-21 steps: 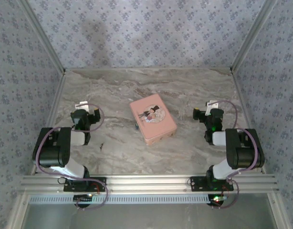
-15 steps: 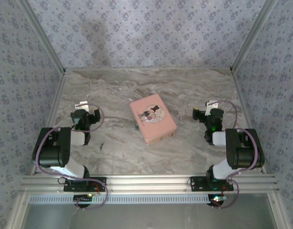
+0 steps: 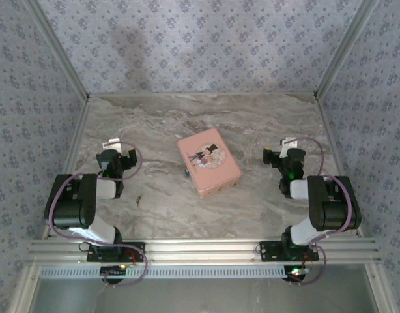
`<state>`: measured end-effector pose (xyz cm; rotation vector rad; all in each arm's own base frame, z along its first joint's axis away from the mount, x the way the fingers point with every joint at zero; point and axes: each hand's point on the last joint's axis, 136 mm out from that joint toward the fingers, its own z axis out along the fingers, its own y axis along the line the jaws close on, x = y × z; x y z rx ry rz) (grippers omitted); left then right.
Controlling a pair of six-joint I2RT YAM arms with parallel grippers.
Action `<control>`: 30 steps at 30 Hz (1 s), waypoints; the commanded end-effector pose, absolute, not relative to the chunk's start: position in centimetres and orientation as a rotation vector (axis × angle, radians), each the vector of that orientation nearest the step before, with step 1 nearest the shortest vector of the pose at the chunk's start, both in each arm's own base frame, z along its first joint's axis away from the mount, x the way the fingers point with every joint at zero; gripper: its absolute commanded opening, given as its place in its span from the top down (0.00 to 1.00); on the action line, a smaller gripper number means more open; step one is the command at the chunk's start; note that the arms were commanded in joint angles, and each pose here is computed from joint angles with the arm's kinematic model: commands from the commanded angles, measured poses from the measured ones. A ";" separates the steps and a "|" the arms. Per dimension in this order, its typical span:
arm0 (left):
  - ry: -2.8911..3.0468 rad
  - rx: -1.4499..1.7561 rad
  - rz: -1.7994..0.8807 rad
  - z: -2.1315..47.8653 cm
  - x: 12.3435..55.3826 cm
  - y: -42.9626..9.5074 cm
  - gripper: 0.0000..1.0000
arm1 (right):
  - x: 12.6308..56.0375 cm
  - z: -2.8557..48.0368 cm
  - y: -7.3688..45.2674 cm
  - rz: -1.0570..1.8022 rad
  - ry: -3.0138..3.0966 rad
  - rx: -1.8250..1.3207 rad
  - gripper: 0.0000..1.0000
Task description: Unlock a padlock with a key
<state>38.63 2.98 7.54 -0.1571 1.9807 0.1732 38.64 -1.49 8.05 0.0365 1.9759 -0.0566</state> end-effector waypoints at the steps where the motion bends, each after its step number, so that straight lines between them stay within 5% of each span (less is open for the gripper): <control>1: 1.932 -0.163 0.150 9.2 39.4 2.9 0.02 | 39.2 8.4 -1.7 -0.065 1.971 0.027 0.00; 11: 1.975 -0.172 0.154 14.0 39.3 2.6 0.02 | 38.5 14.9 -2.0 -0.040 1.954 0.090 0.00; 16: 1.980 -0.399 -0.125 18.6 39.1 1.4 0.02 | 37.0 19.6 -1.6 0.165 1.915 0.310 0.00; 19: 2.030 -0.384 -0.359 20.1 39.9 -1.5 0.02 | 34.3 18.4 -2.3 0.349 2.002 0.714 0.00; 30: 2.277 -0.092 -0.712 19.7 40.5 -13.2 0.06 | 29.4 20.9 4.0 0.756 2.060 0.582 0.00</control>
